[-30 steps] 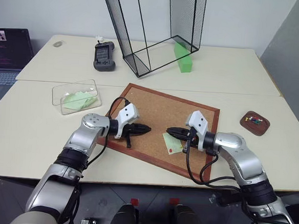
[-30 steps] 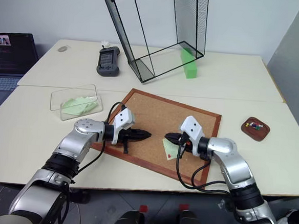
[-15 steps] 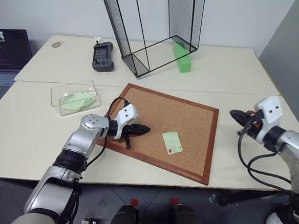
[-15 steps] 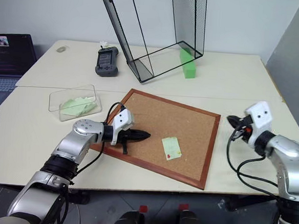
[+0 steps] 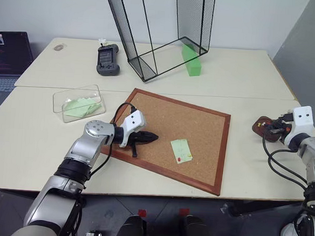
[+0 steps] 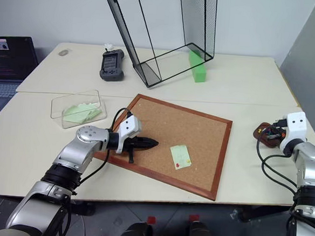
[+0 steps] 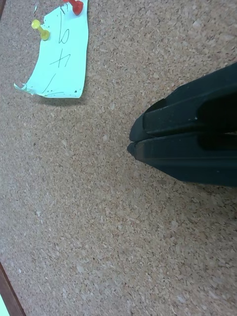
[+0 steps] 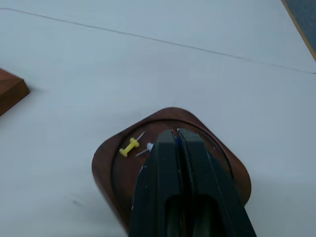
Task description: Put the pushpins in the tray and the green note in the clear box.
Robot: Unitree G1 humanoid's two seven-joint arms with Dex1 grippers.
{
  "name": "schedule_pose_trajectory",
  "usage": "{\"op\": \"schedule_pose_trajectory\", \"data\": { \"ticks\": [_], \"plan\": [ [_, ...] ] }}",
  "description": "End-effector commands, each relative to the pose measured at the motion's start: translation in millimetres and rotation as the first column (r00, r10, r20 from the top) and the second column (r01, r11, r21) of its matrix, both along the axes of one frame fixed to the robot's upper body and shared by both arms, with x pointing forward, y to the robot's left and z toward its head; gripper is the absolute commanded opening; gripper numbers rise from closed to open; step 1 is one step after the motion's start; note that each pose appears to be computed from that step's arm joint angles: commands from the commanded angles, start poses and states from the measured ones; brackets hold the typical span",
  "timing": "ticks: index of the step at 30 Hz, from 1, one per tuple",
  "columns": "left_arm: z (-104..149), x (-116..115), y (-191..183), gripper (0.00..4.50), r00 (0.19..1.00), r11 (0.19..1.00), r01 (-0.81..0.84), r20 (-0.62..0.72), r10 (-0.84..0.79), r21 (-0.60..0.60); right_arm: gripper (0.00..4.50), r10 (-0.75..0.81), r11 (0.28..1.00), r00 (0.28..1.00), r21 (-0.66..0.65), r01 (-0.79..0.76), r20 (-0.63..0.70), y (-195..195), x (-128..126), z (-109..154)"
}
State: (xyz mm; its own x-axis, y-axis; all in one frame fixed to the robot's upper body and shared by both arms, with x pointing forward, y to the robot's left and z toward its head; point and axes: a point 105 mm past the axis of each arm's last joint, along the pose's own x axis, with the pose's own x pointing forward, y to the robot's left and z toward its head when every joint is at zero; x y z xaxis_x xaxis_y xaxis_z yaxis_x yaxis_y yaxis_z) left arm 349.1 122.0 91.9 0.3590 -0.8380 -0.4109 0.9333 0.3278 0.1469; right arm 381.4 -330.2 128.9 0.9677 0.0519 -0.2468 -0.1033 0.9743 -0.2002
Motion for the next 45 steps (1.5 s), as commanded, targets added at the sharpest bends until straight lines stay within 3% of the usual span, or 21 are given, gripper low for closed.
{"op": "schedule_pose_trajectory", "data": {
  "ticks": [1,4,12,26,32,34,35,38,45],
  "plan": [
    [-16.1,-9.1,4.4,0.0,0.998,0.999,0.01,-0.055,-0.007,0.048,0.01,-0.014,1.0,1.0,0.022,0.013,0.025,-1.9,5.3,4.1],
    [-15.9,-8.8,5.4,0.0,0.999,0.999,0.006,-0.054,-0.003,0.049,0.01,-0.017,0.999,1.0,0.035,0.016,0.023,-1.7,5.9,1.5],
    [-13.3,-6.4,5.0,0.0,0.999,0.999,0.007,-0.047,-0.004,0.051,1.6,-0.035,0.999,0.999,0.029,0.035,0.023,-5.8,3.6,-1.6],
    [-12.5,-4.2,2.4,0.0,0.999,0.998,0.018,-0.046,-0.016,0.052,1.6,-0.014,0.999,0.996,0.052,0.009,0.087,-4.1,-3.6,17.6],
    [-13.1,-4.8,3.3,0.0,0.999,0.999,0.018,-0.048,-0.015,0.051,1.6,0.091,0.995,0.989,0.037,-0.096,0.117,7.3,-19.0,37.8],
    [-13.4,-4.8,3.7,0.0,0.999,0.998,0.017,-0.049,-0.015,0.052,1.6,0.204,0.979,0.971,-0.028,-0.202,0.126,21.6,-26.1,44.4],
    [-13.5,-5.1,3.8,0.0,0.999,0.998,0.018,-0.049,-0.015,0.052,1.6,0.261,0.965,0.957,-0.047,-0.257,0.124,29.7,-30.3,46.0],
    [-15.7,-5.9,4.0,0.0,0.998,0.998,0.023,-0.061,-0.019,0.06,1.6,0.62,0.783,0.784,-0.073,-0.617,0.028,95.0,-69.1,39.5],
    [-19.1,-7.2,3.4,0.0,0.997,0.997,0.032,-0.078,-0.026,0.071,1.6,0.831,0.552,0.555,-0.084,-0.83,-0.023,172.9,-108.0,14.2]
  ]
}}
